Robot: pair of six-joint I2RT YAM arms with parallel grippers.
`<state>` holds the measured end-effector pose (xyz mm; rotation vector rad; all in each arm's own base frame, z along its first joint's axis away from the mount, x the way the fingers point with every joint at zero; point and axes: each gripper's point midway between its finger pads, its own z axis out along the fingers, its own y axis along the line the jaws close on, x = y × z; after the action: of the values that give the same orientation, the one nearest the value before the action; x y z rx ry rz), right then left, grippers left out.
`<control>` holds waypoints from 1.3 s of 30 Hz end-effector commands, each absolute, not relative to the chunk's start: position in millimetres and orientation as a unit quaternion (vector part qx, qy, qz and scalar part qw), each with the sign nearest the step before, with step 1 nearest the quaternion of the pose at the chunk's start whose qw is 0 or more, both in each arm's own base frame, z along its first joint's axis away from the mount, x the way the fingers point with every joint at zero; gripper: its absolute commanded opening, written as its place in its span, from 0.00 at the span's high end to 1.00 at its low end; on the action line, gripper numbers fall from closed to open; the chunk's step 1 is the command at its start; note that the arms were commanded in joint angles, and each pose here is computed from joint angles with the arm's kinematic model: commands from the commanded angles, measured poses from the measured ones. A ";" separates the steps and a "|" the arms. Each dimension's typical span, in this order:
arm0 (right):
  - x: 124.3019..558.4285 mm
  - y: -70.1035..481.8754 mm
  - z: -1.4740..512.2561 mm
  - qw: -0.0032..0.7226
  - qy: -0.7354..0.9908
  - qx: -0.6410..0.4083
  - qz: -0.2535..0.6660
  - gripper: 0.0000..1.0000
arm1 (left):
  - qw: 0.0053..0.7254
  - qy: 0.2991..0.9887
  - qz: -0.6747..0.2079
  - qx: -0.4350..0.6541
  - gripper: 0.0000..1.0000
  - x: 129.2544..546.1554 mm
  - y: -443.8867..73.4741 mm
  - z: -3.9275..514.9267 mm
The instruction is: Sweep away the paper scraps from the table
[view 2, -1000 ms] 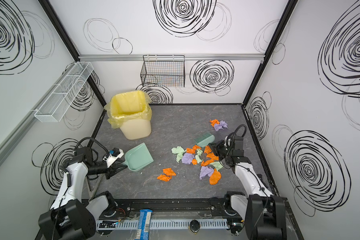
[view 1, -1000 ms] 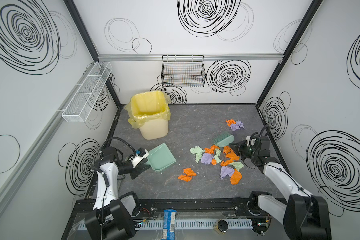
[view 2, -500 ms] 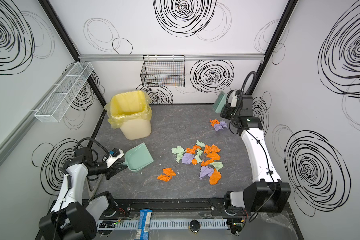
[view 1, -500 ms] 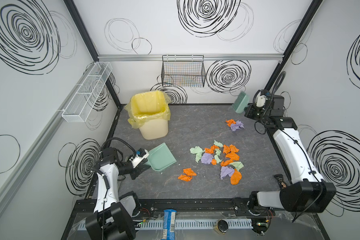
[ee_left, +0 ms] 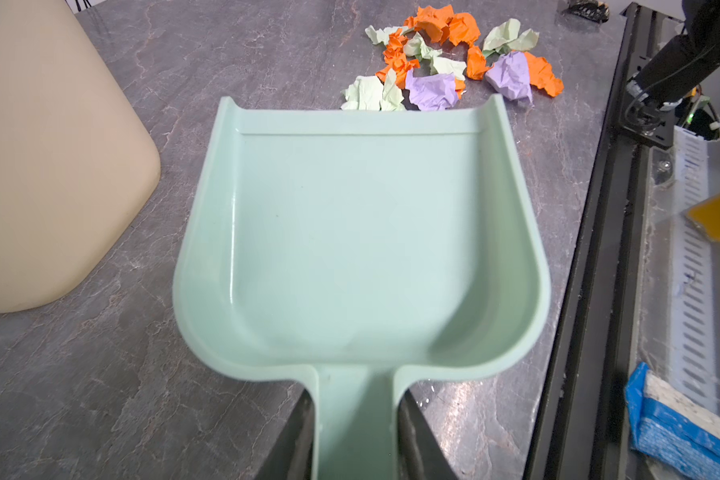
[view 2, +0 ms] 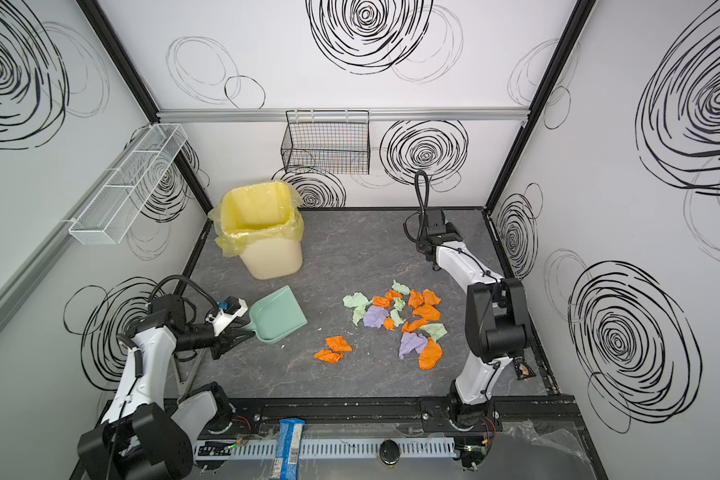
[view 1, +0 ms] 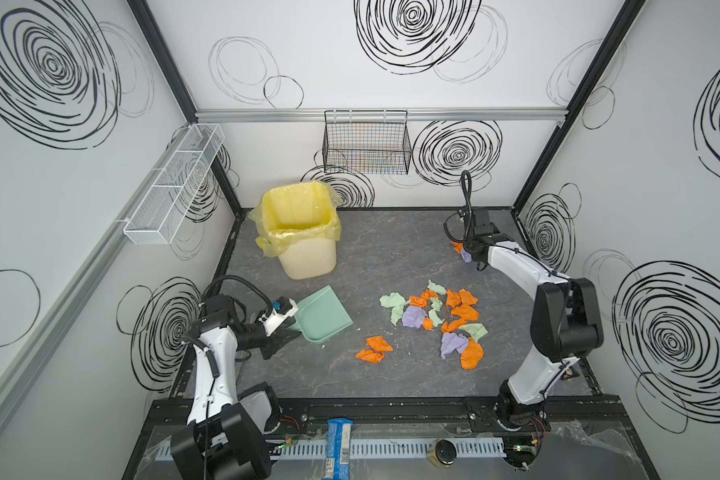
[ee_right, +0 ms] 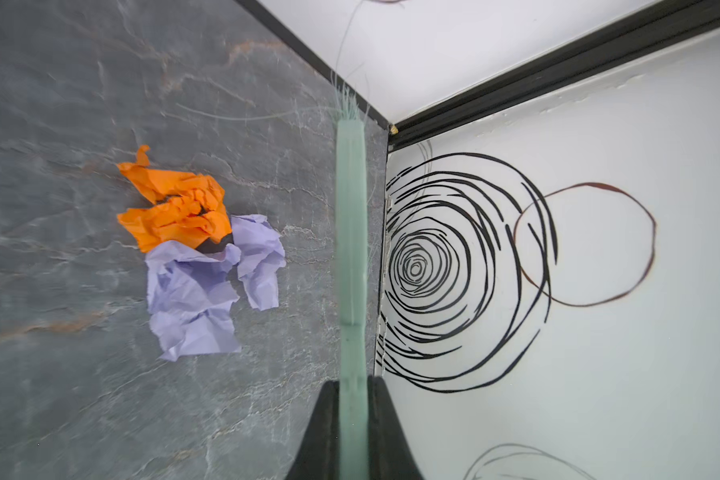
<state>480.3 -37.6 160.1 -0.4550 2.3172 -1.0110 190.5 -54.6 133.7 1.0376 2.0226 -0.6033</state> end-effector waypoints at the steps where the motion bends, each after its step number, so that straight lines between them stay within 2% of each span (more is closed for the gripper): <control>1: 503.8 -38.9 170.3 0.266 0.845 -0.187 -0.425 1.00 | 0.386 0.787 -0.253 0.410 1.00 185.7 -60.0 134.9; 6: 500.6 -20.0 120.5 0.199 0.856 -0.234 -0.415 1.00 | 0.384 0.784 -0.258 0.414 1.00 183.6 -60.5 135.5; 12: 479.3 1.1 99.1 0.171 0.852 -0.275 -0.412 1.00 | 0.386 0.782 -0.259 0.415 1.00 182.5 -60.3 136.3; 21: 417.1 21.6 69.3 0.102 0.854 -0.312 -0.405 1.00 | 0.371 0.781 -0.254 0.433 1.00 177.4 -59.0 133.1; 29: 356.1 48.6 71.1 0.093 0.841 -0.349 -0.403 1.00 | 0.362 0.778 -0.262 0.442 1.00 174.0 -58.8 130.7; 32: 337.6 65.3 79.8 0.111 0.835 -0.358 -0.402 1.00 | 0.363 0.778 -0.265 0.439 1.00 174.2 -58.3 130.2; 39: 324.2 82.7 152.8 0.196 0.833 -0.295 -0.425 1.00 | 0.361 0.778 -0.268 0.439 1.00 174.8 -57.7 131.8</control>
<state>331.5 93.1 111.8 -0.9986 2.3566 -1.1387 175.1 -57.7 122.7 1.1273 2.0247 -0.6864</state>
